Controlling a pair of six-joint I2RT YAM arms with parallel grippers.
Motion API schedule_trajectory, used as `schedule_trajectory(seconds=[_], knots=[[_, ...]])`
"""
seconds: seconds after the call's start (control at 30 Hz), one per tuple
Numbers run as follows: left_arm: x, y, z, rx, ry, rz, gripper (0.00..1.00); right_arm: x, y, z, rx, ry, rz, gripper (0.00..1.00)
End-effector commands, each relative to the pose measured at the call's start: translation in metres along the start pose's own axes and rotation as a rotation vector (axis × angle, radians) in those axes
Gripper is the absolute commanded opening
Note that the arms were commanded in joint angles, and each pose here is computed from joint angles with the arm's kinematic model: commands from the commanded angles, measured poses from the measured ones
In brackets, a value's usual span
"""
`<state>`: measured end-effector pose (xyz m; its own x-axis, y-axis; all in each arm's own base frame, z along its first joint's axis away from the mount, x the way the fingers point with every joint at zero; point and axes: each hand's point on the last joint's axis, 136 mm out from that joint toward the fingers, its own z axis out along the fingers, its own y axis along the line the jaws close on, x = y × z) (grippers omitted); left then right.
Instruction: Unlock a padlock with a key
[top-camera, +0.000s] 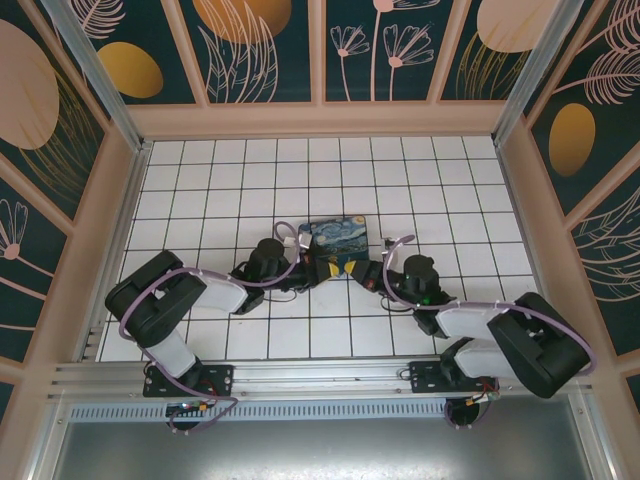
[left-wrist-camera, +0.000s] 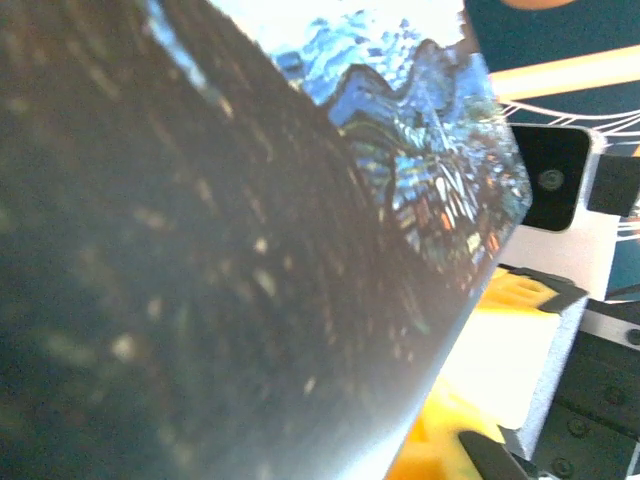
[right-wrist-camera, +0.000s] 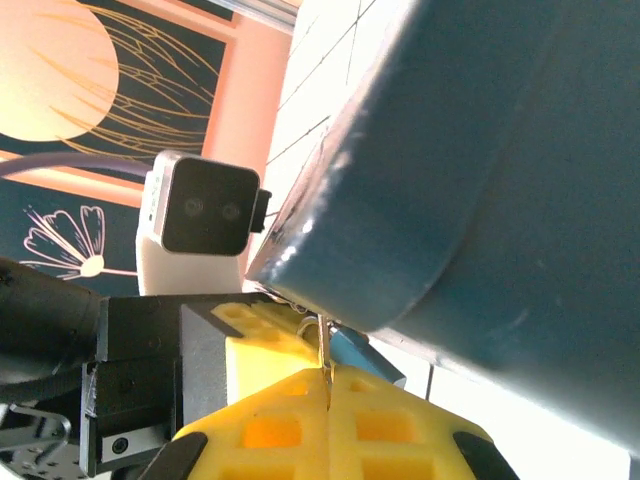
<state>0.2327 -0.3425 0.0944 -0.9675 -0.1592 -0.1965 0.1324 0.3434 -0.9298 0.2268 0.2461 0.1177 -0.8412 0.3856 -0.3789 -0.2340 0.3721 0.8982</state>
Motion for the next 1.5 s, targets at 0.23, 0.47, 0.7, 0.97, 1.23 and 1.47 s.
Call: schedule_trajectory(seconds=[0.23, 0.47, 0.7, 0.97, 1.23, 1.47], knots=[[-0.004, 0.038, 0.007, -0.189, -0.002, 0.074, 0.0, 0.023, 0.0, -0.025, -0.036, 0.039, -0.055, 0.0], [-0.002, 0.057, 0.011, -0.233, 0.002, 0.069, 0.0, 0.029, 0.008, -0.036, -0.053, 0.05, -0.081, 0.0], [0.001, 0.062, 0.006, -0.26, 0.009, 0.084, 0.31, 0.03, 0.007, -0.039, -0.047, 0.045, -0.079, 0.0], [0.004, 0.046, -0.017, -0.265, -0.02, 0.12, 0.63, 0.03, 0.01, -0.035, -0.042, 0.058, -0.078, 0.0], [-0.001, 0.011, -0.034, -0.217, -0.048, 0.183, 0.74, 0.033, 0.021, -0.022, -0.046, 0.105, -0.1, 0.0], [-0.002, -0.037, -0.032, -0.081, 0.0, 0.261, 0.73, 0.033, 0.032, -0.003, -0.05, 0.132, -0.113, 0.0]])
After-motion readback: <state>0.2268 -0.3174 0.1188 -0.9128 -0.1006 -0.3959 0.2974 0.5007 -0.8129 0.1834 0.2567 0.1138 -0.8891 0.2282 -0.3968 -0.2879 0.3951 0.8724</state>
